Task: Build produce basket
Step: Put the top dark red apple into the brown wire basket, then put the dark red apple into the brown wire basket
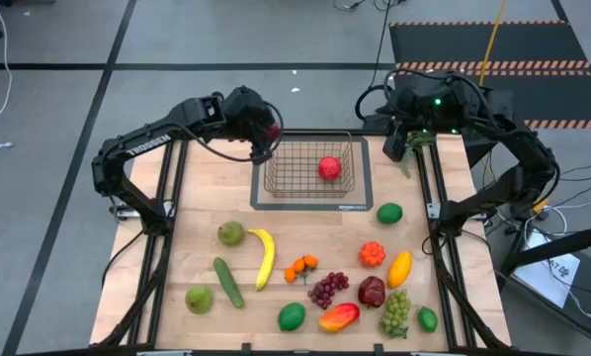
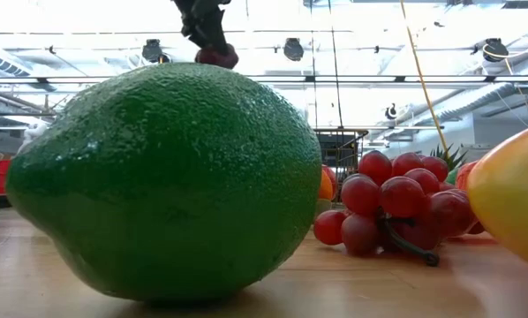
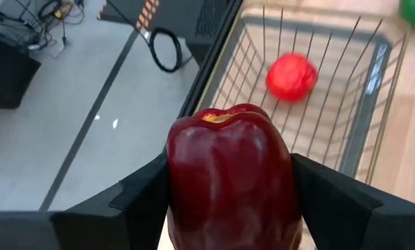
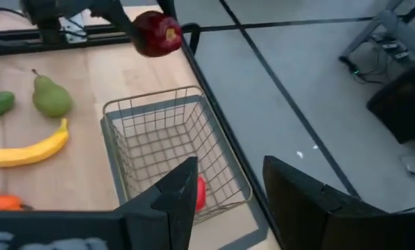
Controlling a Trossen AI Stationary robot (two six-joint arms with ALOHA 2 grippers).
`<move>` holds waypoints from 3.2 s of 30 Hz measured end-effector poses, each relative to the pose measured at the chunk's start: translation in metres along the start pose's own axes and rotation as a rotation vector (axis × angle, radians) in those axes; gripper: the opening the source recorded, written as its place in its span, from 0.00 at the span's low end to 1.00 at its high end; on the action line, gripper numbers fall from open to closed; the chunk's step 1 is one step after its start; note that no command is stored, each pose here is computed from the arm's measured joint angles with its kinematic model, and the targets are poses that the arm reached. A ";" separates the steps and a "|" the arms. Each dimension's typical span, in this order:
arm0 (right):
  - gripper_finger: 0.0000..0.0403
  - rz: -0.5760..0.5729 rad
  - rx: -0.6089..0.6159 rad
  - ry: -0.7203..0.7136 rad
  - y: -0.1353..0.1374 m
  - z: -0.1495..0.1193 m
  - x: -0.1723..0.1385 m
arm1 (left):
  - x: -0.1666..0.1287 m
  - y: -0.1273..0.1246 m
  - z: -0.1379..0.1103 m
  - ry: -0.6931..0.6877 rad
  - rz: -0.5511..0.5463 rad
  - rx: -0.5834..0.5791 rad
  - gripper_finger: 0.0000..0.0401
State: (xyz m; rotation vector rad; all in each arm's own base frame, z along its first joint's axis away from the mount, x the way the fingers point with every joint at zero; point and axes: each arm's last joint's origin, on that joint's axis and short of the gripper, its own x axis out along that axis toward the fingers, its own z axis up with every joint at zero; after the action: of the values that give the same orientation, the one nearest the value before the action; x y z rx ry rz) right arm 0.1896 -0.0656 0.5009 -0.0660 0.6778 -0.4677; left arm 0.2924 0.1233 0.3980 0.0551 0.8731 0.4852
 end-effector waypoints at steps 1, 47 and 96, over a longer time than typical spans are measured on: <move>0.40 -0.009 0.001 -0.004 -0.001 0.000 -0.002 | 0.003 -0.002 0.002 -0.008 -0.003 -0.006 0.68; 0.40 -0.099 -0.168 -0.117 -0.016 -0.031 -0.074 | 0.165 -0.057 -0.023 0.418 -0.078 -0.391 0.69; 0.40 -0.058 0.240 -0.161 -0.017 -0.038 -0.088 | 0.121 -0.051 0.002 0.476 -0.041 -0.345 0.83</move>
State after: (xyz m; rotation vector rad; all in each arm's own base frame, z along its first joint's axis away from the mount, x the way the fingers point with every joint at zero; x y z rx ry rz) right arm 0.0993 -0.0389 0.5263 0.1020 0.4590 -0.5897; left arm 0.3796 0.1301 0.2996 -0.4087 1.2394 0.6169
